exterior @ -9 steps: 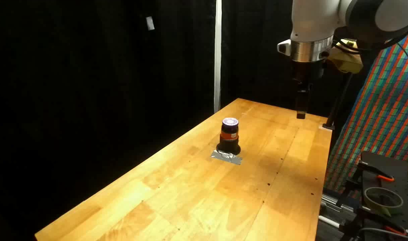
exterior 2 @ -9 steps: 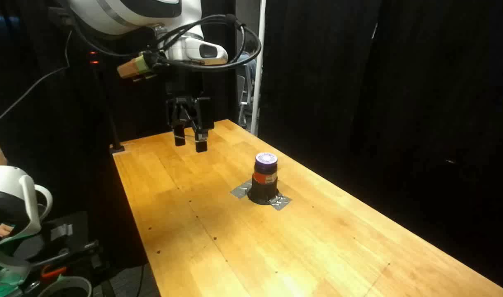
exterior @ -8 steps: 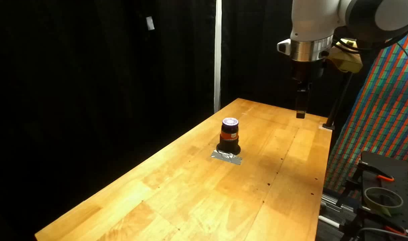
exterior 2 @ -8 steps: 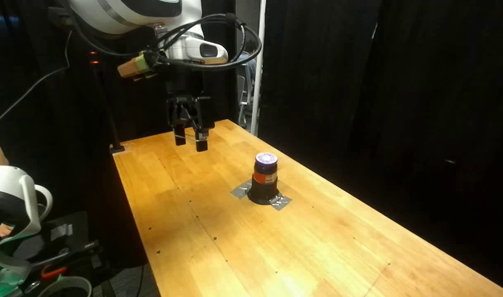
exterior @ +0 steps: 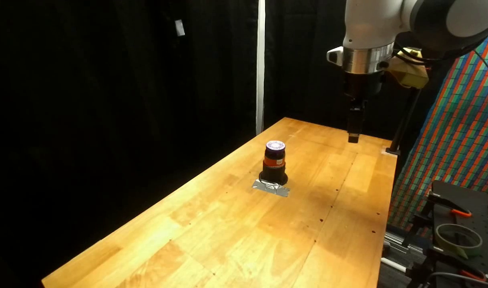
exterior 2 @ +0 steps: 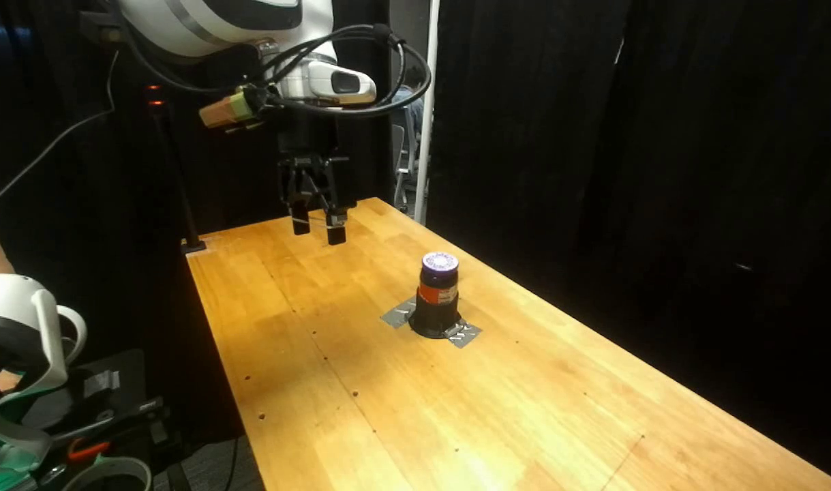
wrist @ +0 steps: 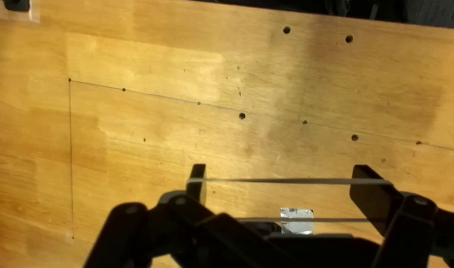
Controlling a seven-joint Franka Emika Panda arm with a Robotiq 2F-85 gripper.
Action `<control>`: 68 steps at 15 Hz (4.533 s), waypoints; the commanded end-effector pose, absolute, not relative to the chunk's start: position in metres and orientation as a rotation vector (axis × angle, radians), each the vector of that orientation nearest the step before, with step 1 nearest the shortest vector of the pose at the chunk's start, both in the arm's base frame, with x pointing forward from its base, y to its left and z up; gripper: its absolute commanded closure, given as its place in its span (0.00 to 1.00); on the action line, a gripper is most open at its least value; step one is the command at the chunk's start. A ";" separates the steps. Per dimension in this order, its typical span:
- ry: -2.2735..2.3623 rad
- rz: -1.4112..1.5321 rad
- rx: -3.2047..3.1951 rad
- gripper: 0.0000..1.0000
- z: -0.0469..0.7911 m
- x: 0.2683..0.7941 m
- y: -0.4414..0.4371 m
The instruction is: Put the rubber band around the jar.
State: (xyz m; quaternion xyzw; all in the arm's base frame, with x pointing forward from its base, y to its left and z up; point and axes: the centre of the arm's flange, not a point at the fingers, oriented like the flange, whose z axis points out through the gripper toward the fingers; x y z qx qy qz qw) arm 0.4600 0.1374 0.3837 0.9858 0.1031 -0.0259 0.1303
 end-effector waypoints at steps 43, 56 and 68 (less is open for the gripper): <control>0.300 -0.269 3.202 0.00 0.261 0.686 0.081; 0.331 -0.365 3.260 0.00 0.255 0.636 0.057; 0.144 0.018 3.101 0.44 0.227 0.575 0.088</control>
